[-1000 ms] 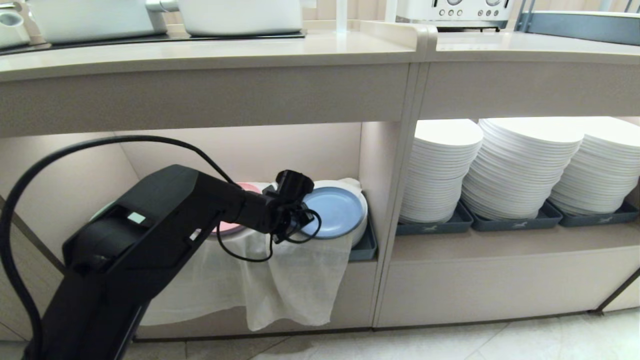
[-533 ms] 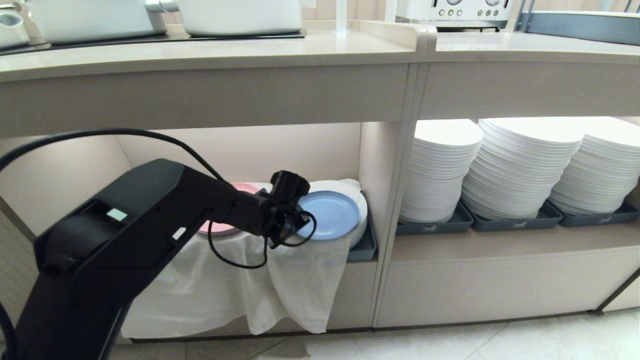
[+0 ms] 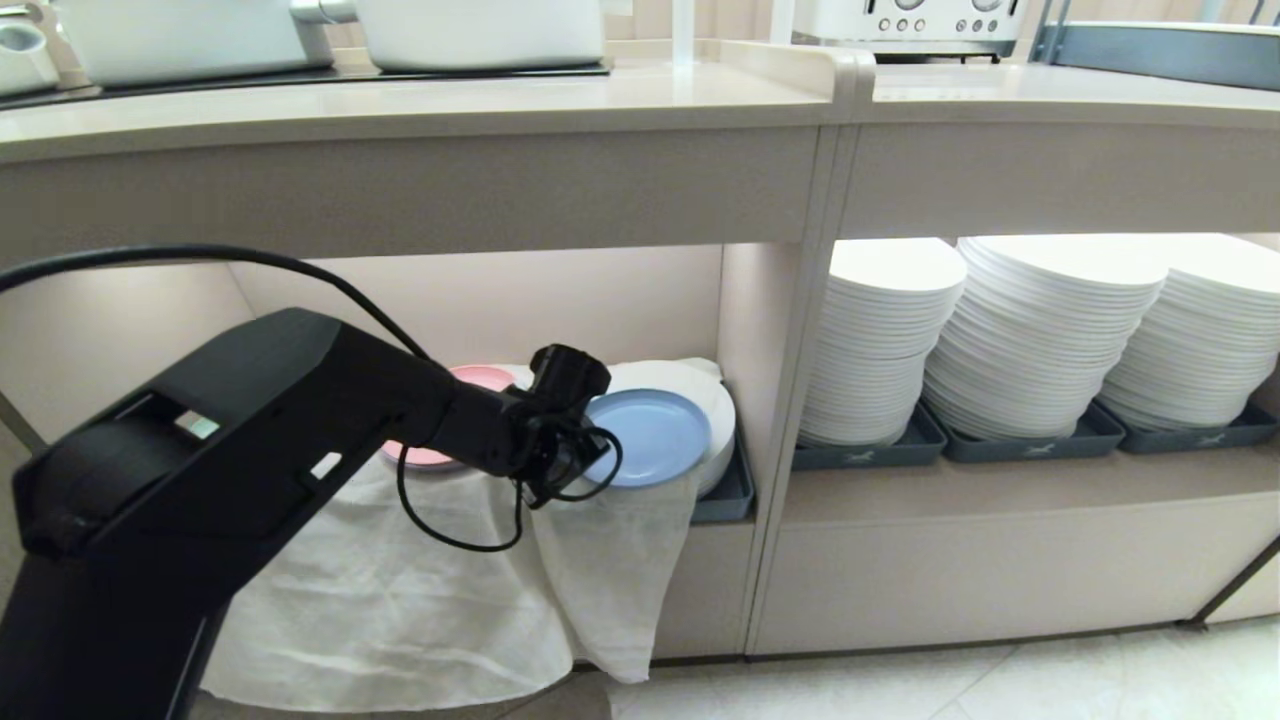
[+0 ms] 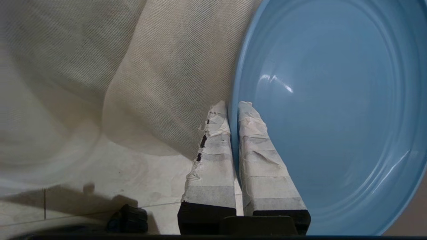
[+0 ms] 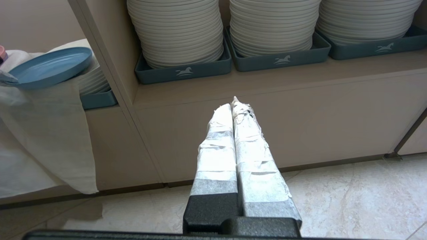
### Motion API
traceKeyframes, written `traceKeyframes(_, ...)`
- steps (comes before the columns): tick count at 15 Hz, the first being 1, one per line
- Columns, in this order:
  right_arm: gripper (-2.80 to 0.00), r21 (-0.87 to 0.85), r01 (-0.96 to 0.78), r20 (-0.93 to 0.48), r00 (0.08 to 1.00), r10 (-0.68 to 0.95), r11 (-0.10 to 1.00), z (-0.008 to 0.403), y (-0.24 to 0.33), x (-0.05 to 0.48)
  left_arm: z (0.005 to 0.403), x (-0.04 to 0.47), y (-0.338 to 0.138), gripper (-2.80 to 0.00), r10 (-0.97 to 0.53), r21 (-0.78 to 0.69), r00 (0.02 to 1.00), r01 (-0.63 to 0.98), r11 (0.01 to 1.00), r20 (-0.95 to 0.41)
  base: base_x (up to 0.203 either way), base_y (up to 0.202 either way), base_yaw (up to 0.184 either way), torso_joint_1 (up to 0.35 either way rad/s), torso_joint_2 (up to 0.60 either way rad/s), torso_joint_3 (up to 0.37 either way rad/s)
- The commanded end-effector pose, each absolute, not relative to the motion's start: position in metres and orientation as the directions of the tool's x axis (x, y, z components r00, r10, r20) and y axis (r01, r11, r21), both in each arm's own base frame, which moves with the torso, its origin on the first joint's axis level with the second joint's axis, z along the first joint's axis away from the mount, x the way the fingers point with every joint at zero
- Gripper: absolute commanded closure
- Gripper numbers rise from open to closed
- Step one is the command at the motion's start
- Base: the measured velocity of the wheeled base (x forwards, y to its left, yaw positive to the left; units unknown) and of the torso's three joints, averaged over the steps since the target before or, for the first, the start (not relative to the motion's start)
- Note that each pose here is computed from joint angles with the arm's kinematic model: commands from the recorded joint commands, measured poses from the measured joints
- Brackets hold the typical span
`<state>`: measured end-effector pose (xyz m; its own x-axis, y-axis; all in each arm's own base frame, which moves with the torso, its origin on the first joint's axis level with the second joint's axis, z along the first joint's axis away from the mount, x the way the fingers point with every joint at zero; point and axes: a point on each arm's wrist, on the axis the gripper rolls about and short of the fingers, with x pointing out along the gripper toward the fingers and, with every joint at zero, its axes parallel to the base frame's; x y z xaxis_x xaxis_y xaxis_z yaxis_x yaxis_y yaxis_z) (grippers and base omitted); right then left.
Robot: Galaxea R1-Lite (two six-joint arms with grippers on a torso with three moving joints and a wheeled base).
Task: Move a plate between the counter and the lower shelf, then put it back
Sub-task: Pick up the plate in the cupboard
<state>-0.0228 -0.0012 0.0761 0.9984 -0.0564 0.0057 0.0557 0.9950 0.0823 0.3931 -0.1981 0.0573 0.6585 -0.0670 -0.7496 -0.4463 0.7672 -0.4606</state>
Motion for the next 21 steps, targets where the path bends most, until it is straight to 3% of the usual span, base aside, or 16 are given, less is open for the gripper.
traceKeyframes(1,0.0,0.083,0.056,0.006,0.998,-0.057,0.995,0.076,-0.001,-0.023,0.065,0.388,-0.199,0.0,-0.074,-0.475,0.666,-0.446,0.759,-0.743,0.0,0.0,0.0,0.0,0.0,0.0)
traceKeyframes(21,0.0,0.083,0.056,0.006,0.998,-0.057,0.995,0.076,-0.001,-0.023,0.101,0.328,-0.179,0.0,-0.081,-0.474,0.652,-0.454,0.755,-0.754,0.0,0.0,0.0,0.0,0.0,0.0)
